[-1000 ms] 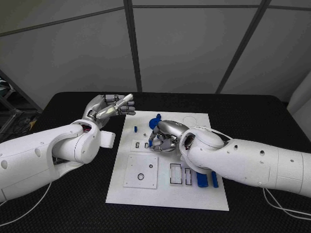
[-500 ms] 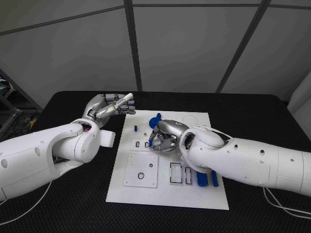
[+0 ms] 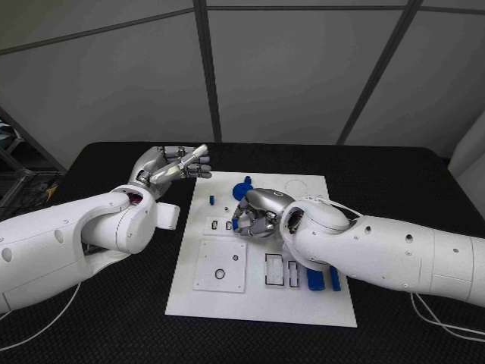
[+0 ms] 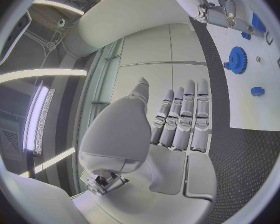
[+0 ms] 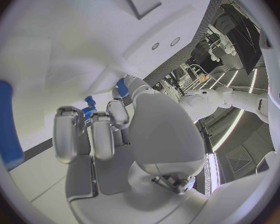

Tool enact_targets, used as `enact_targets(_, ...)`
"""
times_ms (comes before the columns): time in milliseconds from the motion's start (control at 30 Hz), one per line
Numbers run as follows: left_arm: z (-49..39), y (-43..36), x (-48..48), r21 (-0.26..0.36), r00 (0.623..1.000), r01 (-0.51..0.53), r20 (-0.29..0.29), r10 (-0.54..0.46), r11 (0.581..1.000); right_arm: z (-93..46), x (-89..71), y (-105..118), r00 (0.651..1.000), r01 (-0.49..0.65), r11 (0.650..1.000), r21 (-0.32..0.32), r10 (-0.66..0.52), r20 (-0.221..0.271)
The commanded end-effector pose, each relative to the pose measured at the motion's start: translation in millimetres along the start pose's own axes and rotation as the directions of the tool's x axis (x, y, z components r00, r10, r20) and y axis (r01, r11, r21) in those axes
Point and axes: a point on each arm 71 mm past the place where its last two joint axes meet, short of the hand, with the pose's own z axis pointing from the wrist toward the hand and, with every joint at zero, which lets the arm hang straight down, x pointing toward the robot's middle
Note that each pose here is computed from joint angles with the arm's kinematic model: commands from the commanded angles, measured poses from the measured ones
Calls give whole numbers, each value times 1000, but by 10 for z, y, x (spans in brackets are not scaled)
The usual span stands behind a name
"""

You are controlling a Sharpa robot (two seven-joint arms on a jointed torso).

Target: Assemble the parts on the task board

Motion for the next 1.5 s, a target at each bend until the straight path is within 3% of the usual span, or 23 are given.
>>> enact_targets(33, 3, -15, 11, 8, 1000, 2, -10, -2, 1000, -8, 36, -33, 1000, 10, 1000, 20, -9, -21)
enact_targets(700, 3, -15, 3, 8, 1000, 0, -6, 0, 1000, -12, 3, -25, 1000, -5, 1000, 15, 4, 25)
enact_targets(800, 3, -15, 3, 8, 1000, 0, -7, 0, 1000, -19, -19, -20, 998, -15, 1000, 6, 15, 54)
enact_targets(900, 3, -15, -1, 8, 1000, 0, -6, 0, 1000, -44, -64, 2, 993, -37, 999, -25, 39, 115)
enact_targets(1100, 6, 2, -11, -10, 1000, -8, -12, 8, 1000, -199, -168, 23, 972, -93, 985, -147, 122, 203)
enact_targets(1233, 6, 25, -17, -37, 998, -44, -45, 42, 998, -367, -247, -37, 960, -162, 963, -215, 204, 192)
enact_targets(1333, -1, 41, -38, -61, 994, -87, -74, 83, 994, -486, -354, -115, 940, -257, 938, -231, 299, 167)
enact_targets(1500, -2, 109, -55, -158, 969, -218, -155, 194, 963, -651, -602, -333, 870, -463, 872, -158, 481, 107)
